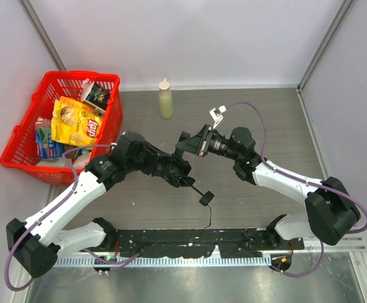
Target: Put away the umbrella
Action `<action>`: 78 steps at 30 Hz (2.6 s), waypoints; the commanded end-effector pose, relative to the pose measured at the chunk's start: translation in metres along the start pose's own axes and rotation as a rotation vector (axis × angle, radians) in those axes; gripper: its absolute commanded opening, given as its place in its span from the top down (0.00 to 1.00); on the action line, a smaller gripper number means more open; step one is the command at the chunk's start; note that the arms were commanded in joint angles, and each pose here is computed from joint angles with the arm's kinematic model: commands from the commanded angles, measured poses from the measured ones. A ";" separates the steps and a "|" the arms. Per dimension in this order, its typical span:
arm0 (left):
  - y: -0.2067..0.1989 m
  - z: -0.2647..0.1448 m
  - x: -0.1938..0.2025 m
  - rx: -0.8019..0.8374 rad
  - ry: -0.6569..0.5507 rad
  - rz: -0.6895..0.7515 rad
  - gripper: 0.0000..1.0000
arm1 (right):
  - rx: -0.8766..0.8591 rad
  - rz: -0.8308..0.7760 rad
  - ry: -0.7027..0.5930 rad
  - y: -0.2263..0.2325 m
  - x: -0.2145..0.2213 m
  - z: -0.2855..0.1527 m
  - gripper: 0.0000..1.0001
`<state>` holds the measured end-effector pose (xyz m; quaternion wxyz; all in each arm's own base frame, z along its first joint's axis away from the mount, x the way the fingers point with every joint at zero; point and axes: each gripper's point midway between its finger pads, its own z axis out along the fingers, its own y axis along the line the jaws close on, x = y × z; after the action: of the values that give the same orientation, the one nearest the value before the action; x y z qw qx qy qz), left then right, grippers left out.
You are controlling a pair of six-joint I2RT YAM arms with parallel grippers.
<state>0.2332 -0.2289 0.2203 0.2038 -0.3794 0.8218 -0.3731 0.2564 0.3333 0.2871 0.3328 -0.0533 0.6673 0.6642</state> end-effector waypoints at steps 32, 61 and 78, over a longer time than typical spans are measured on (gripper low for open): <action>0.210 0.128 -0.004 -0.916 -0.112 0.154 1.00 | 0.031 -0.884 0.112 0.019 0.119 0.018 0.99; 0.221 0.178 0.015 -0.860 -0.159 0.098 1.00 | -0.102 -0.603 0.264 0.014 0.221 -0.016 0.99; 0.207 0.185 0.013 -0.812 -0.173 0.035 1.00 | -0.070 -0.745 0.530 -0.002 0.251 -0.033 0.93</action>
<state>0.1950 -0.2377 0.0042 0.0283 -0.3649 0.9304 0.0199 0.1386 0.3593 0.1055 0.4450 -0.3744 0.7339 0.3510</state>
